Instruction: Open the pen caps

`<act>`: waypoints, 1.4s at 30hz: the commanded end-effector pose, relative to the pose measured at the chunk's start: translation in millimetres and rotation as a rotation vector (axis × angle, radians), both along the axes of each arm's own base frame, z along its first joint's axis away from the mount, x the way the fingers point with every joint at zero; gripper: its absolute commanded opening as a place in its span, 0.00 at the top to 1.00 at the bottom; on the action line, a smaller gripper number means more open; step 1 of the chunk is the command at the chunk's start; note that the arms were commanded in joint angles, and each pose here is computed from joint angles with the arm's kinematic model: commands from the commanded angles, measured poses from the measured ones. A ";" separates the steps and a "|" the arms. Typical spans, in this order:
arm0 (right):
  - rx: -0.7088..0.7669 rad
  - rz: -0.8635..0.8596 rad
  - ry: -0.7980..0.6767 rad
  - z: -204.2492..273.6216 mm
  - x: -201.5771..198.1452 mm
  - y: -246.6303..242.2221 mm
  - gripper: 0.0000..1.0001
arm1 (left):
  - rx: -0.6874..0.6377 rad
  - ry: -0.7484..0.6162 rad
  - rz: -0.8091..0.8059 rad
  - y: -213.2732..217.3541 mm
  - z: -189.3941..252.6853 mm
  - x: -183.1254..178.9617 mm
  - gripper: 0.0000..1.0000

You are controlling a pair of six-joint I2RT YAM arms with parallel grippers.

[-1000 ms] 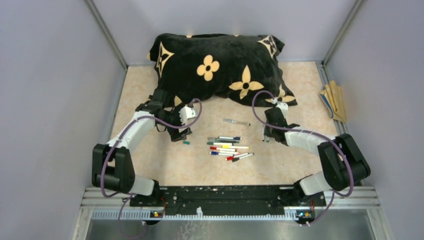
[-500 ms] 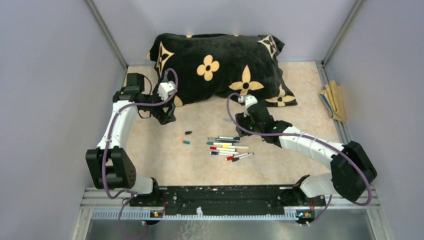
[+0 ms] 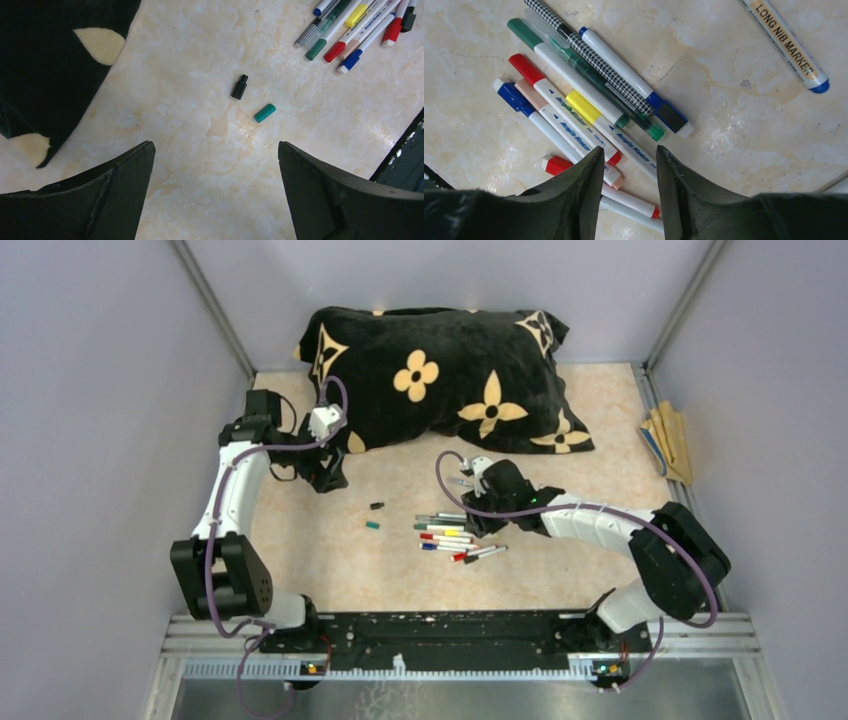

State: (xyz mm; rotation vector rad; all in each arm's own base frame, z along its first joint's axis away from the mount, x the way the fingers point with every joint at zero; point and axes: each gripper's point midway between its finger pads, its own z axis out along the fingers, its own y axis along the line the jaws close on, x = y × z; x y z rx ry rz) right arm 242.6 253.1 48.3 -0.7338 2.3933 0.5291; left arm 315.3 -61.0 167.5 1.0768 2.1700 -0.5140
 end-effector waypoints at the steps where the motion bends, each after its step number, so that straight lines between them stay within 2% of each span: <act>1: 0.017 0.009 0.020 -7.2 -10.8 0.5 0.58 | -0.013 0.014 -0.012 -2.1 0.2 -7.9 0.01; 12: -0.005 -0.035 0.051 -21.4 -20.3 -7.0 0.61 | -0.013 0.007 -0.038 -3.7 -0.2 -14.8 0.01; 28: -0.108 0.039 0.010 -32.9 -32.5 2.9 0.76 | -0.046 0.002 -0.074 -10.3 4.5 -18.9 0.01; 31: -0.115 0.043 -0.019 -26.2 -26.2 4.7 0.80 | -0.046 0.004 -0.079 -10.7 3.8 -20.1 0.01; 37: -0.111 0.052 -0.088 2.5 -13.6 9.0 0.99 | -0.073 0.004 -0.132 -17.3 5.3 -29.5 0.01; 42: -0.050 0.074 -0.119 33.5 -14.4 16.2 1.00 | -0.130 -0.073 -0.238 -30.9 10.5 -42.9 0.01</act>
